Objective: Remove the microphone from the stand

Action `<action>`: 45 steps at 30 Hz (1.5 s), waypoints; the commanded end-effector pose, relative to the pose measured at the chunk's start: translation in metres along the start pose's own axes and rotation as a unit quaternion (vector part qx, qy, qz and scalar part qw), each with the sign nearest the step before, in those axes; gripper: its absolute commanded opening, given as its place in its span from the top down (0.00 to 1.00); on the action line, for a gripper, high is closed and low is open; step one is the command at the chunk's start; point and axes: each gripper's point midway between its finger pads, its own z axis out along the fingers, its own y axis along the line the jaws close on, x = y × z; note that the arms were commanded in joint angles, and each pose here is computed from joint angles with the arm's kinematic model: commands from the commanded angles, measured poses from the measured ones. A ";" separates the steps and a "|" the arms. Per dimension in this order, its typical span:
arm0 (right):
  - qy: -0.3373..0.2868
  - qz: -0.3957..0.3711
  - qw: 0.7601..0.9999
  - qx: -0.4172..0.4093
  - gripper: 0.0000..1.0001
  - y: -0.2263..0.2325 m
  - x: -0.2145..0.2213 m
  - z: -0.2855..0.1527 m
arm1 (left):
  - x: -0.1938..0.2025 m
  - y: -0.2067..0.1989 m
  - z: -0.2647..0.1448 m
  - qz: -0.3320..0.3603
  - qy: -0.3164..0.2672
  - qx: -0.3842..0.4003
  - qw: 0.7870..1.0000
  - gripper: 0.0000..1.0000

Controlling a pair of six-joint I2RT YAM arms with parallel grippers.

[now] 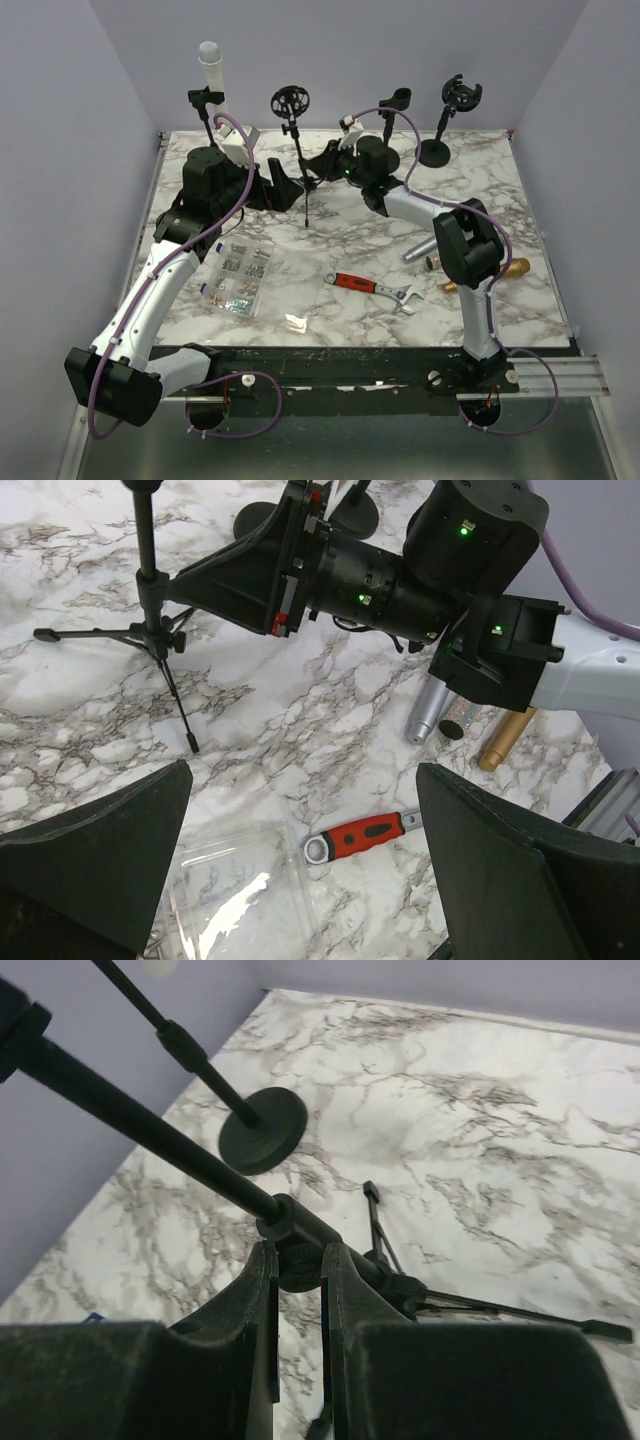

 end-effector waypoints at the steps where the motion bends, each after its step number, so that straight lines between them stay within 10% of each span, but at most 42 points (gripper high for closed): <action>1: 0.024 -0.101 0.988 0.113 0.99 -0.052 0.010 -0.017 | 0.004 0.000 0.004 -0.003 0.004 0.006 1.000 0.01; 33: 0.027 -0.398 0.881 0.256 0.98 -0.039 -0.010 -0.034 | 0.009 0.004 0.009 -0.008 0.013 0.003 1.000 0.02; 39: 0.000 -0.325 0.918 0.227 0.53 -0.016 -0.021 -0.034 | 0.009 0.004 0.009 -0.007 0.011 0.002 1.000 0.01; 45: -0.026 -0.244 0.948 0.200 0.29 0.008 -0.034 -0.050 | 0.007 0.004 0.007 -0.005 0.009 0.001 1.000 0.01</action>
